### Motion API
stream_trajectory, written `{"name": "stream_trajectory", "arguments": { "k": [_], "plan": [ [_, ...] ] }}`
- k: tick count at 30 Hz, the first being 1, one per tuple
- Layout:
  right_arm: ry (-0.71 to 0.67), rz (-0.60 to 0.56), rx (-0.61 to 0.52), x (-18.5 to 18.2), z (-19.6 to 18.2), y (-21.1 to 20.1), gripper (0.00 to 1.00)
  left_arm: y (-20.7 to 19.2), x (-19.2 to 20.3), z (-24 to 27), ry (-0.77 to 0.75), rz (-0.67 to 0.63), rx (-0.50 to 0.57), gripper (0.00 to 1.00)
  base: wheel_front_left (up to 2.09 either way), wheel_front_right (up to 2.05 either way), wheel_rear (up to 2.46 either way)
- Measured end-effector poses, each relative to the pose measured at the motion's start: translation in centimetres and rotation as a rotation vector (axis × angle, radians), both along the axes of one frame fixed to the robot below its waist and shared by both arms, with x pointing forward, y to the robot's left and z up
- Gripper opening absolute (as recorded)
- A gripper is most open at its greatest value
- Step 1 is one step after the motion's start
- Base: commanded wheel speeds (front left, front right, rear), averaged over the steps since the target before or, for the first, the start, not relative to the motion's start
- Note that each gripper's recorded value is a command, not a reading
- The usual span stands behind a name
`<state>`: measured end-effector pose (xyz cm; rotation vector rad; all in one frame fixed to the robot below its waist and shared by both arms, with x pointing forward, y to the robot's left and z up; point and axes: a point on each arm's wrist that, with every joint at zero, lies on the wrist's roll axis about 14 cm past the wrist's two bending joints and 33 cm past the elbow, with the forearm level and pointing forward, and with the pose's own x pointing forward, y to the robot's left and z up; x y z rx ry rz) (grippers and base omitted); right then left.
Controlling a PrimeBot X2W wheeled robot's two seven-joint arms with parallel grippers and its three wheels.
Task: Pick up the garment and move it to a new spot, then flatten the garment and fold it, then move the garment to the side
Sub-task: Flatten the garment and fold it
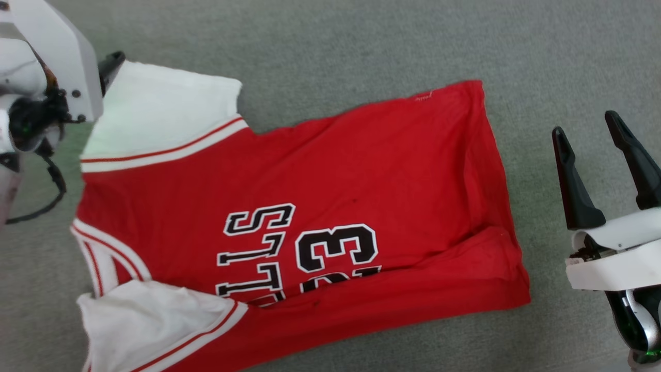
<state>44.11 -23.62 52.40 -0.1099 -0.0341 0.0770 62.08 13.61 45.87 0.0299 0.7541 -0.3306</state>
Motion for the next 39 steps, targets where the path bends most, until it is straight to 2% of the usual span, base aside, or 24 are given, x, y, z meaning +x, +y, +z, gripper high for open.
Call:
{"name": "stream_trajectory", "arguments": {
  "k": [10,14,15,16,17,18,27,32,39],
  "plan": [
    [0.063,-0.02,0.0,0.4,-2.5,-0.7,1.0,0.4,0.7,-6.1,0.199,0.005,0.099,1.0,0.0,0.0,0.0],
    [0.062,-0.017,0.001,0.8,-2.5,-0.7,1.0,0.4,0.5,-6.9,0.269,0.027,0.095,1.0,0.0,0.0,0.0],
    [0.065,-0.015,0.006,0.8,-2.6,-0.6,1.0,0.4,0.4,-7.0,0.281,0.031,0.1,0.84,0.0,0.0,0.0],
    [0.077,-0.013,0.015,0.8,-2.8,-0.5,1.0,0.4,0.3,-7.2,0.294,0.034,0.1,0.57,0.0,0.0,0.0],
    [0.092,-0.012,0.025,0.8,-3.1,-0.4,1.0,0.2,0.1,-7.3,0.31,0.027,0.098,0.23,0.0,0.0,0.0],
    [0.107,-0.011,0.038,0.8,-3.4,-0.3,1.0,0.0,-0.1,-7.4,0.321,0.027,0.088,0.0,0.0,0.0,0.0],
    [0.321,0.044,0.11,3.0,-4.7,0.8,1.0,-0.4,-0.2,-7.7,0.335,0.037,0.06,0.0,0.0,0.0,0.0],
    [0.453,0.07,0.097,5.5,-5.0,1.1,1.0,-0.5,-0.2,-7.7,0.331,0.046,0.044,0.0,0.0,0.0,0.0],
    [0.721,0.068,0.054,7.6,-8.2,1.1,1.0,-0.7,-0.1,-7.6,0.321,0.042,0.03,0.0,0.0,0.0,0.0]
  ]
}}
